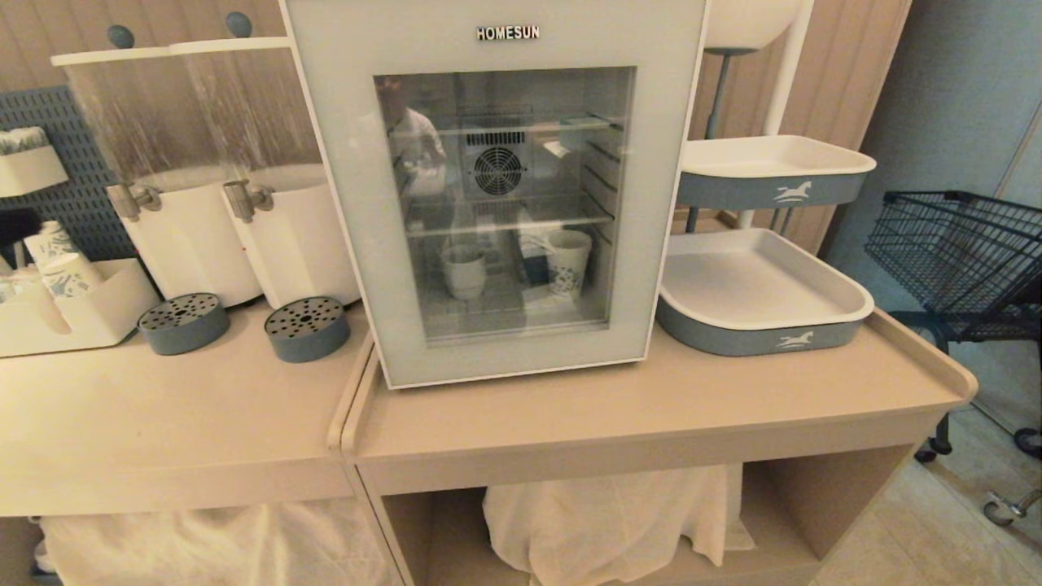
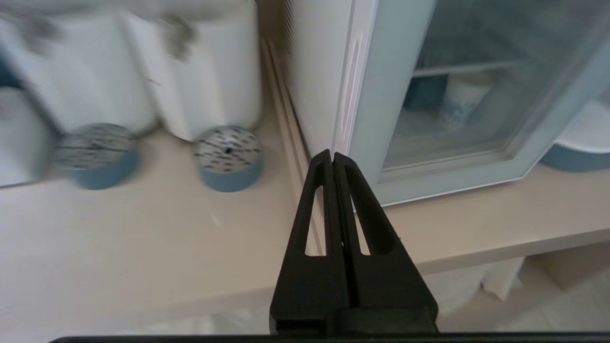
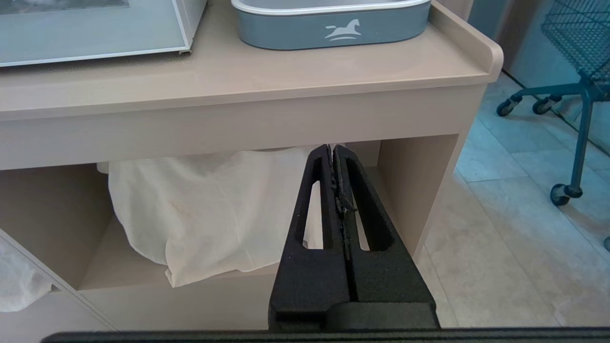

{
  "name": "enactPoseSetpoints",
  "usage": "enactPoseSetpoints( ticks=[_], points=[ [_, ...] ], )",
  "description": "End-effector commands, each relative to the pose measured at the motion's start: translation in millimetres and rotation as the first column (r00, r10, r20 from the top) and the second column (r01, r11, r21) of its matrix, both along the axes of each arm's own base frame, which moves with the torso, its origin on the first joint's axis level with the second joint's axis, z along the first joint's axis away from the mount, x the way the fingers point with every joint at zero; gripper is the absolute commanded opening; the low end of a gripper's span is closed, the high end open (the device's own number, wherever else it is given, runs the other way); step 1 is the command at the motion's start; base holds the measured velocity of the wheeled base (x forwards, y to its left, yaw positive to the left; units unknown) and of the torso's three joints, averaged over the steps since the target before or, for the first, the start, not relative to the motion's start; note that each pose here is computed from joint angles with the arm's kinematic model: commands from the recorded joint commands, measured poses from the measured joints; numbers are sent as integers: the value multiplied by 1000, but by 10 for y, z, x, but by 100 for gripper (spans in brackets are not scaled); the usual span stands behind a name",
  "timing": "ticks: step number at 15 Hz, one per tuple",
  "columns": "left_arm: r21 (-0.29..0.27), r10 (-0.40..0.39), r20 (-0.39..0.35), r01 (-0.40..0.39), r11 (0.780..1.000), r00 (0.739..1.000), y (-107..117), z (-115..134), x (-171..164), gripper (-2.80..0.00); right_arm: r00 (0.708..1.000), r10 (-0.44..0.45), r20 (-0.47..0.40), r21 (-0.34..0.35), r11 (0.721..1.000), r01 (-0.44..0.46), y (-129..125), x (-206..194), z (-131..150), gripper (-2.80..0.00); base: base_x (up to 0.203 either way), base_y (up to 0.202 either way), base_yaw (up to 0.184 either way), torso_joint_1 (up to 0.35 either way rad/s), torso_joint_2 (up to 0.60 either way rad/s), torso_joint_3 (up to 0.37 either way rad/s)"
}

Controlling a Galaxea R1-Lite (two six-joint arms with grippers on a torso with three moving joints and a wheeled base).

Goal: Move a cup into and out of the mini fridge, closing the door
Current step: Open the freezer door

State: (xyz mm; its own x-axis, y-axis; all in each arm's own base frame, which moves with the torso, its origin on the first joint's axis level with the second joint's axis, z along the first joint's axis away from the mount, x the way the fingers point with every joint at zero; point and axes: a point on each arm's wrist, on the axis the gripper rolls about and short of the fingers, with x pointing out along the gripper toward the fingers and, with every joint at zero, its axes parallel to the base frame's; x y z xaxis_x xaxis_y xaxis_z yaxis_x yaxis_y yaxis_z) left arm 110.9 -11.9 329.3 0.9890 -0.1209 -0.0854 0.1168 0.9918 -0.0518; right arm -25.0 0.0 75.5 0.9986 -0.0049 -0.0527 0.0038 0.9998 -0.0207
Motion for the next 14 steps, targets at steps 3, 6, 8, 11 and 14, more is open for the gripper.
enactPoseSetpoints(
  ticks=[3,6,8,11,14],
  points=[
    [-43,-138,-211,132,990,968,-71,-355,1218,-280,1000,0,-2,-1,1000,0,0,0,1,-280,0,0,0,0,0,0],
    [-166,-426,-192,399,902,884,105,-484,1660,-280,1000,0,-4,-1,1000,0,0,2,-2,-280,0,0,0,0,0,0],
    [-230,-593,-165,554,801,789,330,-633,1888,-280,1000,0,-4,-1,1000,0,0,2,-1,-280,0,0,0,0,0,0],
    [-267,-736,-81,697,666,672,808,-845,2114,0,1000,0,-2,-1,1000,0,0,1,3,-280,0,0,0,0,0,0],
    [-258,-830,15,804,535,557,1099,-894,2162,0,1000,0,-2,-1,1000,0,0,1,3,-280,0,0,0,0,0,0]
  ],
)
